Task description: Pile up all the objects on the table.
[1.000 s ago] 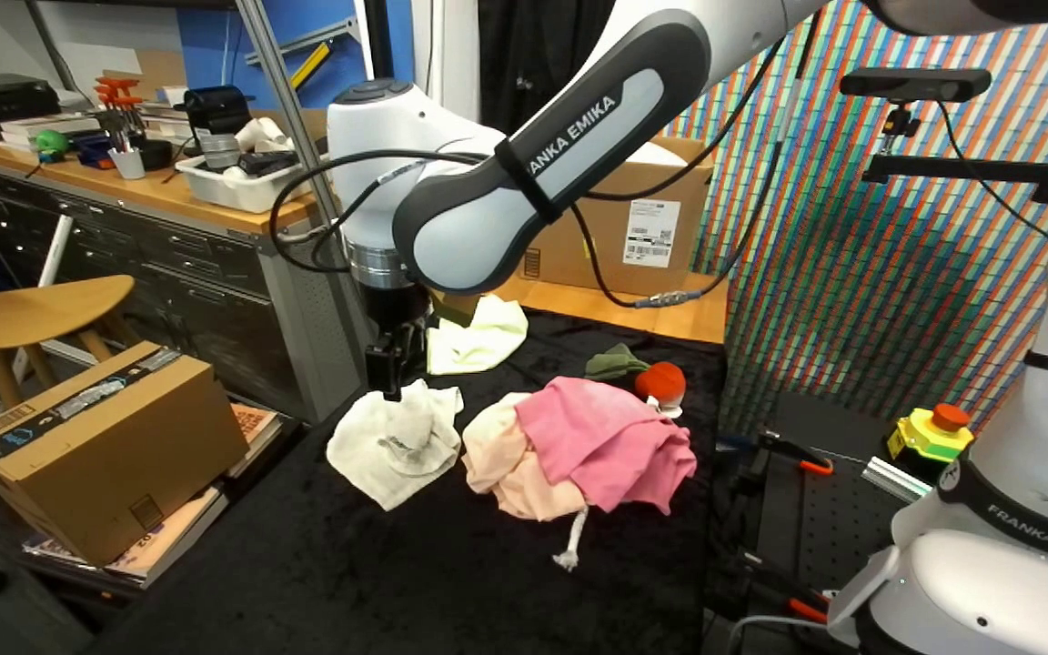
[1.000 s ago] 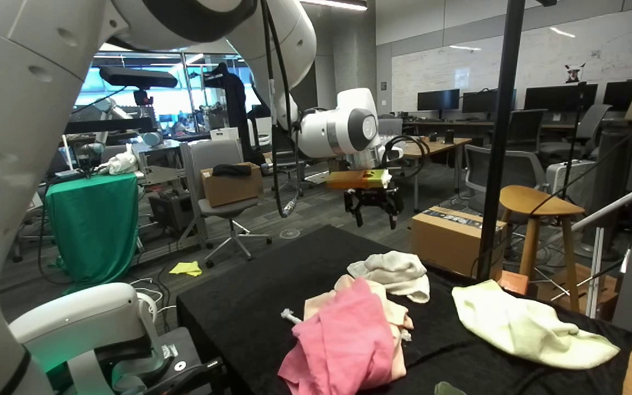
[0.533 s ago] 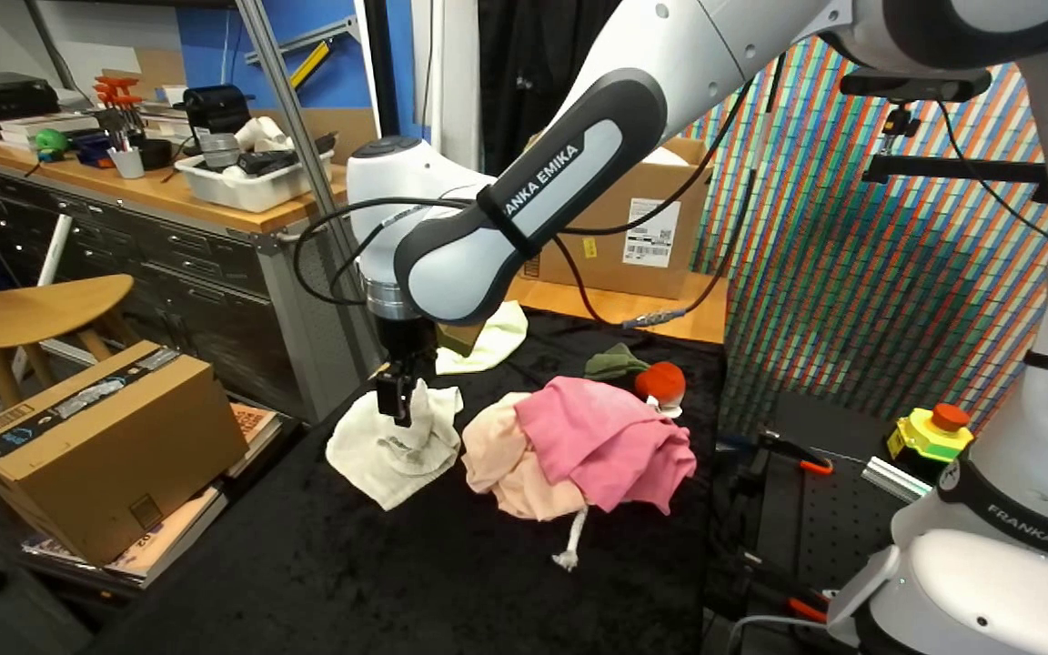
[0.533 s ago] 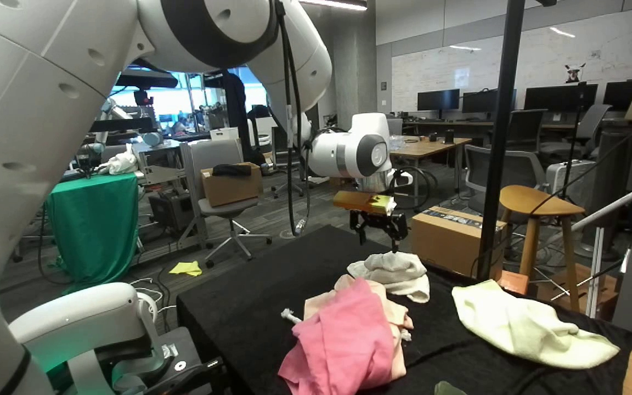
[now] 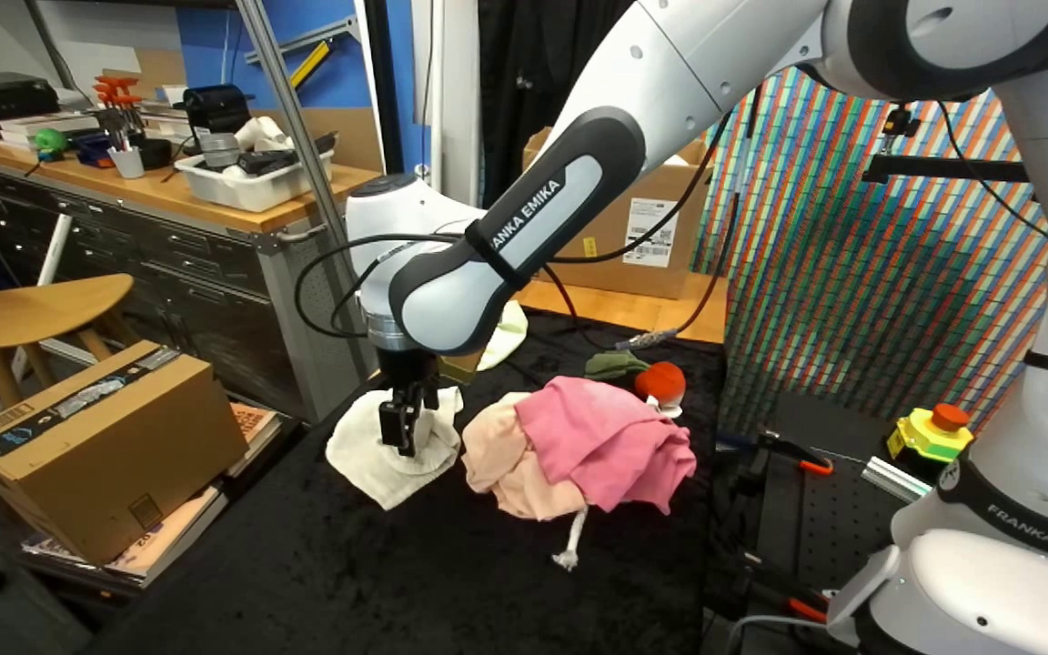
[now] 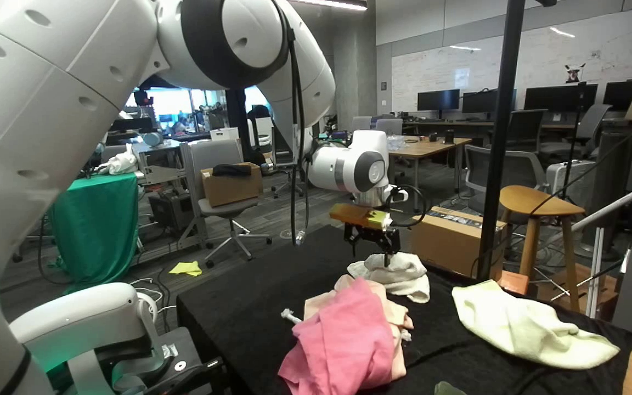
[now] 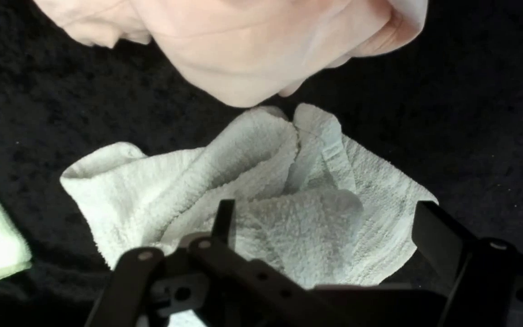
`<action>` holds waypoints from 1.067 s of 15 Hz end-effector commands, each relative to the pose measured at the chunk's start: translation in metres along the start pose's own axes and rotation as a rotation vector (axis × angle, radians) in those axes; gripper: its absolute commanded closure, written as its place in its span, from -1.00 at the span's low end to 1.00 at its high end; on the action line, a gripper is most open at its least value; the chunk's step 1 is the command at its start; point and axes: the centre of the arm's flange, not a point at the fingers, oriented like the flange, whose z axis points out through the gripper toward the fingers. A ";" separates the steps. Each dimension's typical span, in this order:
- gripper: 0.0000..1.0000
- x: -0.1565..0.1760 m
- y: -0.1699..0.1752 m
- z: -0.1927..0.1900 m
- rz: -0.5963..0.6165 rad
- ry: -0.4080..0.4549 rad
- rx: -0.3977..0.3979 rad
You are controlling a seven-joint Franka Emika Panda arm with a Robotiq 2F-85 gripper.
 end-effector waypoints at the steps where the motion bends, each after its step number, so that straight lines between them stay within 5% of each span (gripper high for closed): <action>1: -1.00 0.017 0.004 0.007 -0.014 0.025 -0.023; 6: -1.00 0.027 0.016 0.013 -0.022 0.094 -0.114; 15: -1.00 0.027 0.019 0.032 -0.013 0.111 -0.124; 16: -0.51 0.027 0.019 0.032 -0.008 0.113 -0.123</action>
